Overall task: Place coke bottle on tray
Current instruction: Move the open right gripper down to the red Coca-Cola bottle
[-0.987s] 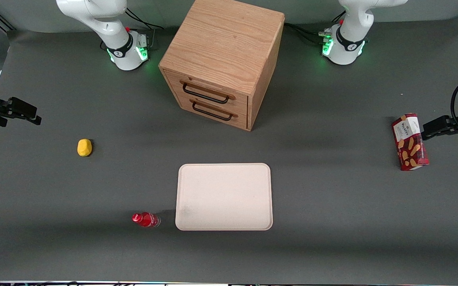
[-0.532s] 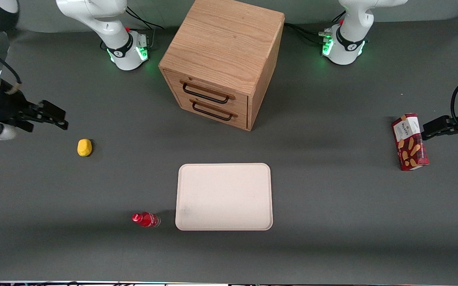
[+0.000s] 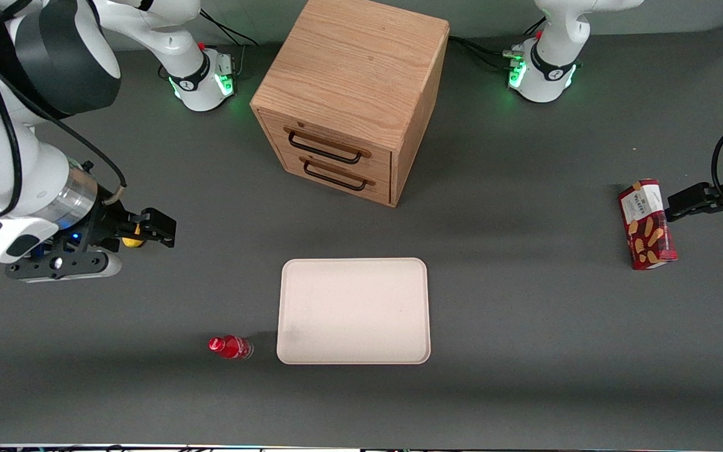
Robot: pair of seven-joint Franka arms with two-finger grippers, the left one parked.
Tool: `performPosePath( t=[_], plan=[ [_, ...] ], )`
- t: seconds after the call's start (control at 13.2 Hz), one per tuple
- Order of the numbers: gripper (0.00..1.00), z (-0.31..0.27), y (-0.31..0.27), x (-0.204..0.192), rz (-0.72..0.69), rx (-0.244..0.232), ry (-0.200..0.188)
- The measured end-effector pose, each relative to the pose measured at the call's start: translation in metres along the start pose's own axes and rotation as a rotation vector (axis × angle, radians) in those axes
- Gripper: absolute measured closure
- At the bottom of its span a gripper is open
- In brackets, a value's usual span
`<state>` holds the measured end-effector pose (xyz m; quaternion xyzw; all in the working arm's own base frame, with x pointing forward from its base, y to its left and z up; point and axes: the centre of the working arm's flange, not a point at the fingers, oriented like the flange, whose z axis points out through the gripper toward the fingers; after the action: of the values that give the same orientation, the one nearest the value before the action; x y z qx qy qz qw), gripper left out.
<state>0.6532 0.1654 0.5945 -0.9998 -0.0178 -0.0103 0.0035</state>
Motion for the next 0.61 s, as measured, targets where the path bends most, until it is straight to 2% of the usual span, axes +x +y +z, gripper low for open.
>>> performPosePath(
  t=[0.23,0.61],
  plan=[
    [0.0,0.024,0.007,0.025,0.016,0.018,0.003],
    [0.0,0.085,0.006,0.073,0.029,0.062,0.098]
  ],
)
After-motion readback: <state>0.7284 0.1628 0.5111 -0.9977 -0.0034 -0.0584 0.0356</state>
